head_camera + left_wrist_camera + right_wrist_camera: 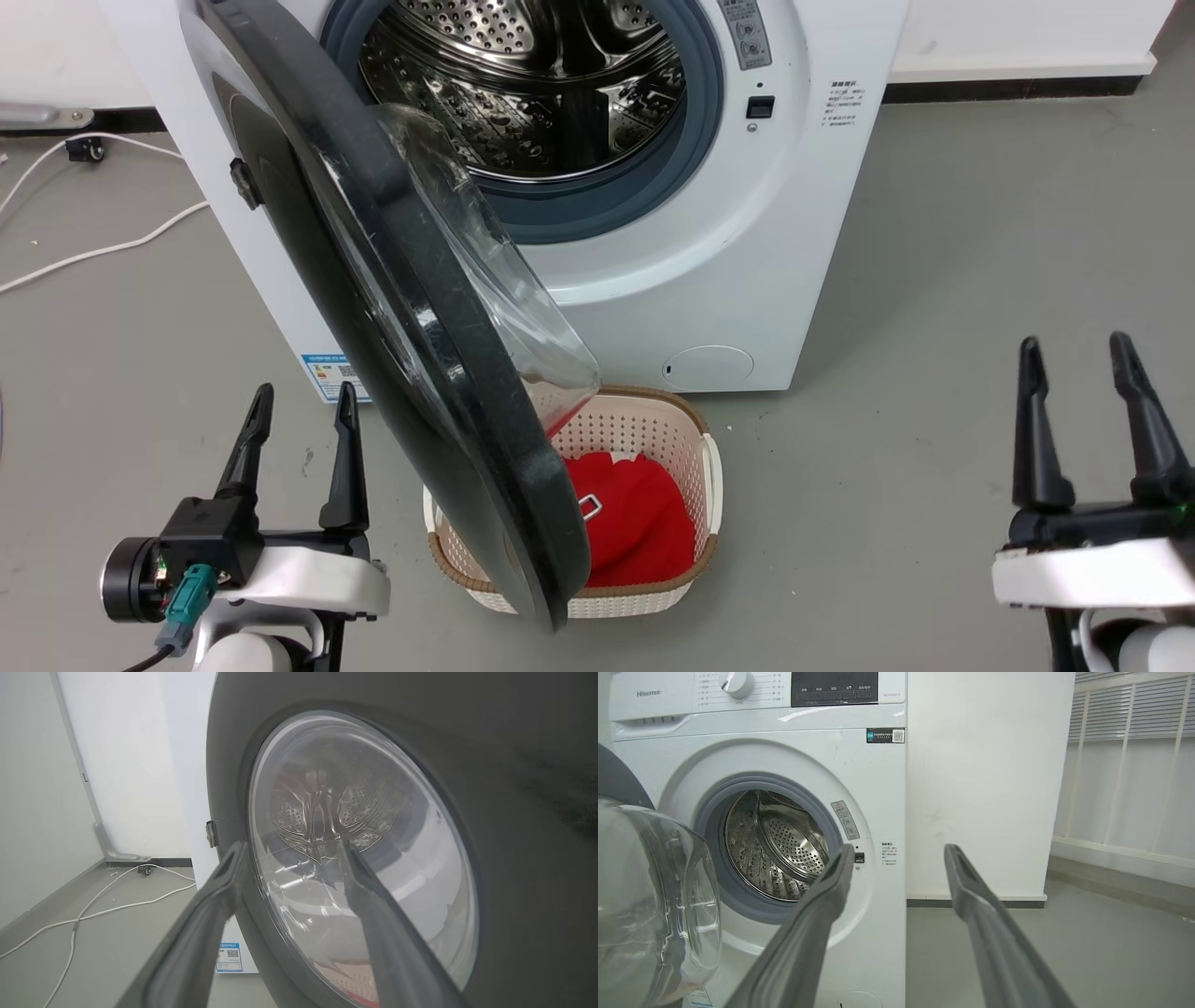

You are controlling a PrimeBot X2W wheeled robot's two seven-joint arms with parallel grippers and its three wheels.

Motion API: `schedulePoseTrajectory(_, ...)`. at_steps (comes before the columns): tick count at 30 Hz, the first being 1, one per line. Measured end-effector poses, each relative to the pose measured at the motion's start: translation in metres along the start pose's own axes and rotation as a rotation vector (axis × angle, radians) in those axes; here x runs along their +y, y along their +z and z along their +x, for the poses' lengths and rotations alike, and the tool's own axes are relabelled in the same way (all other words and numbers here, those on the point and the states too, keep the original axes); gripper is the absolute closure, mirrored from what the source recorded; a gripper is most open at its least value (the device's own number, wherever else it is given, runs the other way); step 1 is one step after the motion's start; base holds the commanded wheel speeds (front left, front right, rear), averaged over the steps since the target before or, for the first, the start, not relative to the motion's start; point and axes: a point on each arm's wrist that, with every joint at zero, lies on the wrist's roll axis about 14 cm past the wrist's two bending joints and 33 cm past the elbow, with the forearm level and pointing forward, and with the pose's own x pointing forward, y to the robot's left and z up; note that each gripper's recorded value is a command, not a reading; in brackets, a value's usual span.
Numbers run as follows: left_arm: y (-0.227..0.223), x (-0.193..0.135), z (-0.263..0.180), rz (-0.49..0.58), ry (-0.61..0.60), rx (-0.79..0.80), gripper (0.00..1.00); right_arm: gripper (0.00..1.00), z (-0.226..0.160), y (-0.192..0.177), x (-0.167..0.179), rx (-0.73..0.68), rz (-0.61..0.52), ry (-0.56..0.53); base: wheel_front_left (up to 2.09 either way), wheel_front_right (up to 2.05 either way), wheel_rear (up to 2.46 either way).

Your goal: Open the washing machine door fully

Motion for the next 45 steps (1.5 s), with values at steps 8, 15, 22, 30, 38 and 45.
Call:
schedulePoseTrajectory(8,-0.002,0.001,0.0,0.003,0.0,0.005,0.0,0.0,-0.02,-0.023,0.017,0.092,-0.012,0.049,0.0,0.0,0.0)
schedulePoseTrajectory(15,-0.004,0.001,0.001,0.006,-0.001,0.012,0.0,0.0,-0.031,-0.052,0.014,0.183,0.04,0.03,0.0,0.0,0.0)
schedulePoseTrajectory(22,-0.006,0.0,0.001,0.006,-0.003,0.015,0.0,0.0,-0.028,-0.056,0.012,0.19,0.046,0.021,0.0,0.0,0.0)
schedulePoseTrajectory(30,-0.008,-0.002,0.001,-0.001,-0.007,0.02,1.0,0.0,-0.028,-0.057,0.009,0.192,0.055,0.01,0.0,0.0,0.0)
schedulePoseTrajectory(38,0.0,-0.002,0.002,-0.001,-0.009,-0.004,1.0,0.0,-0.028,-0.057,0.009,0.192,0.065,0.008,0.0,0.0,0.0)
schedulePoseTrajectory(45,0.074,0.007,0.016,0.025,0.015,-0.237,1.0,0.0,-0.027,-0.06,0.009,0.197,0.072,0.006,0.0,0.0,0.0)
